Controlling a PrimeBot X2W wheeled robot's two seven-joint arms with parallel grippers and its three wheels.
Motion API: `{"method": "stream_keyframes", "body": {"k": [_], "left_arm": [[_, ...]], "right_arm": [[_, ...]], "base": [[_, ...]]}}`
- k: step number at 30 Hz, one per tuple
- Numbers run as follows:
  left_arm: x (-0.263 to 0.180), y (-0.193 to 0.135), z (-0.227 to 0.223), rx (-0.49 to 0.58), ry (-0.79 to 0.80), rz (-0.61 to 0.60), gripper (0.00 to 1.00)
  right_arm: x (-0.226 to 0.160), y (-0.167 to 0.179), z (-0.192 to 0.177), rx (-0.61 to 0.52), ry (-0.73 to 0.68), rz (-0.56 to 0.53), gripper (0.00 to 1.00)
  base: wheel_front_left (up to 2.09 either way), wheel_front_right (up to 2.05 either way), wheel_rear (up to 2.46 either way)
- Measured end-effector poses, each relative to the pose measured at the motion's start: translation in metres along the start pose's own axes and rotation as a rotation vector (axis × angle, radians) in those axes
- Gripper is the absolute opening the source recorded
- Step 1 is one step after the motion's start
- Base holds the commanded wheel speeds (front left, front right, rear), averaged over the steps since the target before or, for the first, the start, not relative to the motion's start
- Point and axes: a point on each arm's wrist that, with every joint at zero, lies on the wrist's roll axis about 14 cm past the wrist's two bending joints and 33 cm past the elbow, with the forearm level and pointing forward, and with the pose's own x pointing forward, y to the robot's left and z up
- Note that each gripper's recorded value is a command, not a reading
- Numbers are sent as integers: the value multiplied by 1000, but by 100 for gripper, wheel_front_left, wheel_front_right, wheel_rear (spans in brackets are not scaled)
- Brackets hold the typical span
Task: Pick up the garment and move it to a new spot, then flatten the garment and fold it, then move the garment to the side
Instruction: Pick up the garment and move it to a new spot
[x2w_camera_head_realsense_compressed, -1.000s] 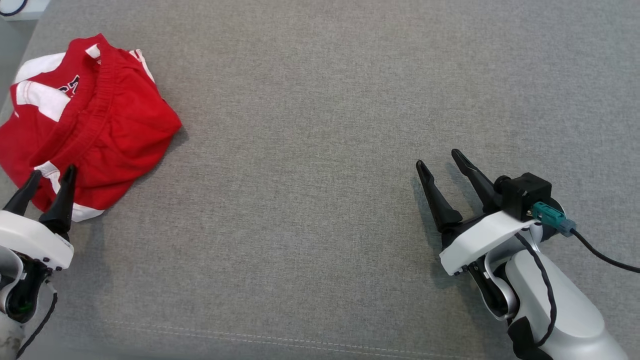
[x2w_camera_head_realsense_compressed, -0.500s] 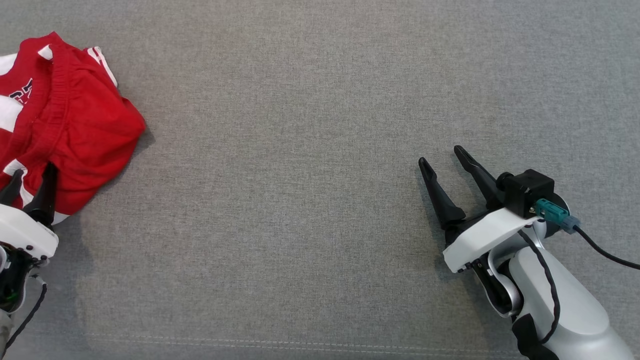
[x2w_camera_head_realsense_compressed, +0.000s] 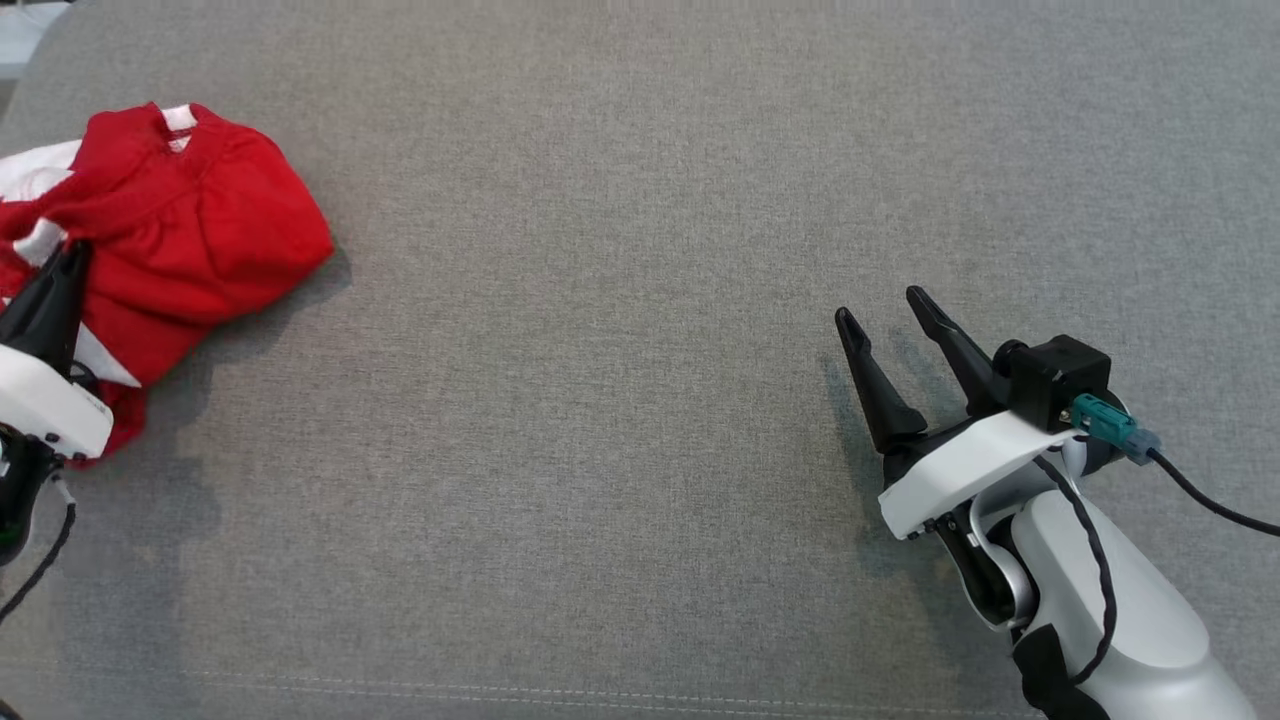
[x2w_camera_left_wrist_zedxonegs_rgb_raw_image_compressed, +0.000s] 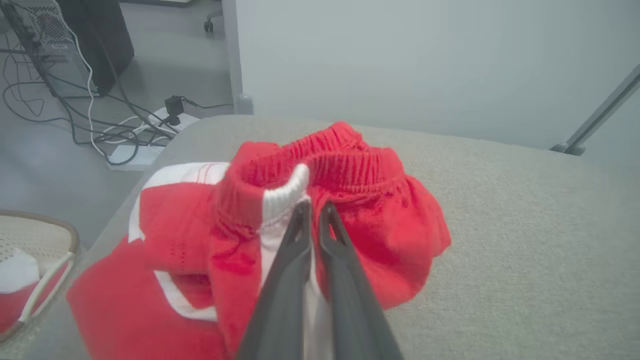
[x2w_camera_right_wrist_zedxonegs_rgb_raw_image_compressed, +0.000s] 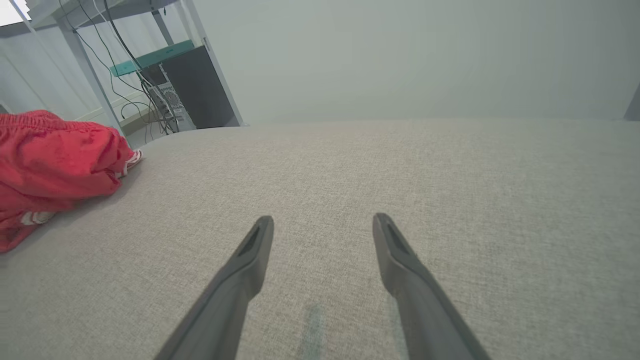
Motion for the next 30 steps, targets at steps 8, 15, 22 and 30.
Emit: {"method": "stream_keyframes", "body": {"k": [8, 15, 22, 30], "left_arm": [[-14, -43, 91, 165, -209, -152, 0], [-33, -103, 148, 260, -354, -301, 0], [-45, -195, 164, 233, -428, -518, 0], [-43, -279, 148, 129, -428, -696, 0]], "right_arm": [[-3, 20, 24, 7, -56, 24, 100], [-20, 30, 36, 26, -88, 13, 100], [-47, 15, 51, 28, -131, -61, 100], [-82, -12, 62, 37, -175, -172, 100]], "base": [[0, 0, 0], [0, 0, 0], [0, 0, 0], [0, 0, 0]]}}
